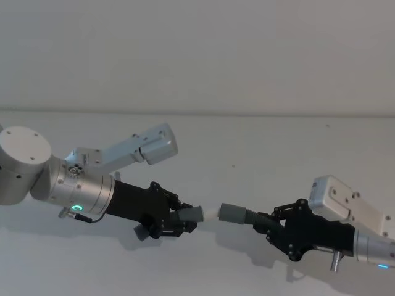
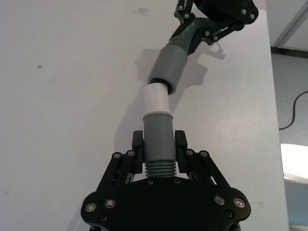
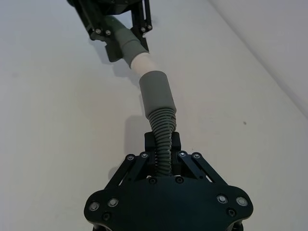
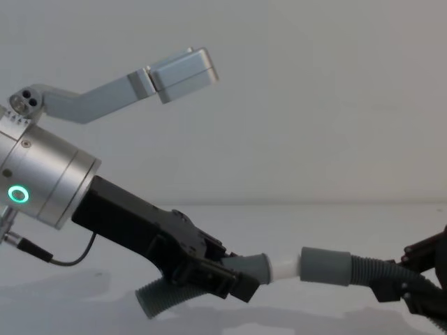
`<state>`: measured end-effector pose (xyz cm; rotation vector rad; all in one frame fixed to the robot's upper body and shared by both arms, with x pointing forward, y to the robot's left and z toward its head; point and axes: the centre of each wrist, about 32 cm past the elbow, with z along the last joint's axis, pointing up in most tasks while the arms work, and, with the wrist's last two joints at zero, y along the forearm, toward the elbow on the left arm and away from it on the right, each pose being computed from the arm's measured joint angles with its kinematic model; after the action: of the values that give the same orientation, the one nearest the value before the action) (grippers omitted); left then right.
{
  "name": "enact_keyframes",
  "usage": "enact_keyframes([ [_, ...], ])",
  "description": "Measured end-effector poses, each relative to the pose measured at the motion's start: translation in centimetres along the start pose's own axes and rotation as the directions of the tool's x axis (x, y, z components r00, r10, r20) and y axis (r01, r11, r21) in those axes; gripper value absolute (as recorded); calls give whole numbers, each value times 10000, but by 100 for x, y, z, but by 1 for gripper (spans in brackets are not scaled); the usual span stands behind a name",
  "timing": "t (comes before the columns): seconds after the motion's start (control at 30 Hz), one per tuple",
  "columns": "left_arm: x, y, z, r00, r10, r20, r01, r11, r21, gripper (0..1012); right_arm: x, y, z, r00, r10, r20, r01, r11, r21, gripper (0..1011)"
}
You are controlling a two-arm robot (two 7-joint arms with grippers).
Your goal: Use both hands to pick up one end of the pipe from the table, align the ends, and insert them.
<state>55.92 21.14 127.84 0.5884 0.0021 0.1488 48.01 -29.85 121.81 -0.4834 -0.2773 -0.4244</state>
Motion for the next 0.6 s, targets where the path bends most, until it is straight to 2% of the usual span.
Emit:
enact_keyframes([
  [0.6, -19, 4, 24, 10000, -19, 81, 19, 10000, 49, 375, 8, 11, 24, 10000, 5, -85, -5, 10000, -40, 145],
])
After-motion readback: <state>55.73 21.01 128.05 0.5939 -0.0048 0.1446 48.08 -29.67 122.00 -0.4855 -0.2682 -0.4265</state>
